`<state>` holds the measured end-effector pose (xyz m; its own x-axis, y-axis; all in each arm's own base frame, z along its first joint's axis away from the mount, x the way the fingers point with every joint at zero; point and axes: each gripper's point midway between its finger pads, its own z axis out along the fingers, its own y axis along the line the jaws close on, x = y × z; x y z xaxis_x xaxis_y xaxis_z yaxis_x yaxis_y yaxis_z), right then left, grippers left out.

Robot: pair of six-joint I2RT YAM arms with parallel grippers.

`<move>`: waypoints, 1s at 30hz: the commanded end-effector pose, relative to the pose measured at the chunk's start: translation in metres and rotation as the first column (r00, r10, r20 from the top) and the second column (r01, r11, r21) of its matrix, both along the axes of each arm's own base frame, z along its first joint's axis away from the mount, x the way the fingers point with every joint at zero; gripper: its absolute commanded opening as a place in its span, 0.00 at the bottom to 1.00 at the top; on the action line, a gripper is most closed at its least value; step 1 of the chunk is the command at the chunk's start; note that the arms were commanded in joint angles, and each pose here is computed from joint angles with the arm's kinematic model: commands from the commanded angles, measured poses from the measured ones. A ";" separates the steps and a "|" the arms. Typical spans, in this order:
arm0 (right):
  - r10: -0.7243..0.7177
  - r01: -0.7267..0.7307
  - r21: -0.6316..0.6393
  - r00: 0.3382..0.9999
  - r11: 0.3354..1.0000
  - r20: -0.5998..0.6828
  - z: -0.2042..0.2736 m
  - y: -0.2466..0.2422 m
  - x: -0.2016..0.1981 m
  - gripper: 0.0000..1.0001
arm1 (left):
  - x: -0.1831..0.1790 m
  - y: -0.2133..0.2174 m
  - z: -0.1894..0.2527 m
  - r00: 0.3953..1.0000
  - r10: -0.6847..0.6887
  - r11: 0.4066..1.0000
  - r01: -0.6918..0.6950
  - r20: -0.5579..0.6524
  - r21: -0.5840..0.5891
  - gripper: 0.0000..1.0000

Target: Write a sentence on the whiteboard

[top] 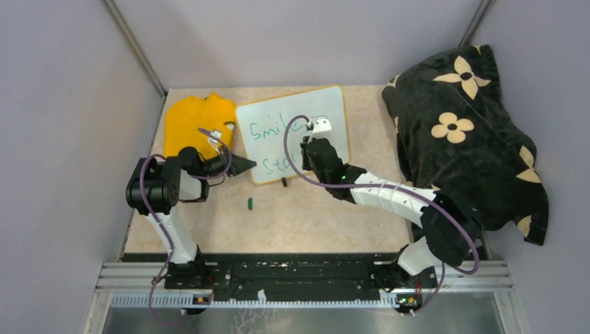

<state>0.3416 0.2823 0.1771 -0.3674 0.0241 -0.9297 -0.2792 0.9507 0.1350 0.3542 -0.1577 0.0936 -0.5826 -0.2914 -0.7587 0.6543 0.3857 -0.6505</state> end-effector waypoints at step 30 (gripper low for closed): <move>0.123 -0.115 0.066 0.984 0.991 -0.126 -0.047 0.028 -0.028 0.00 | 0.004 0.001 -0.013 0.998 0.023 1.000 -0.023 -0.050 0.007 0.00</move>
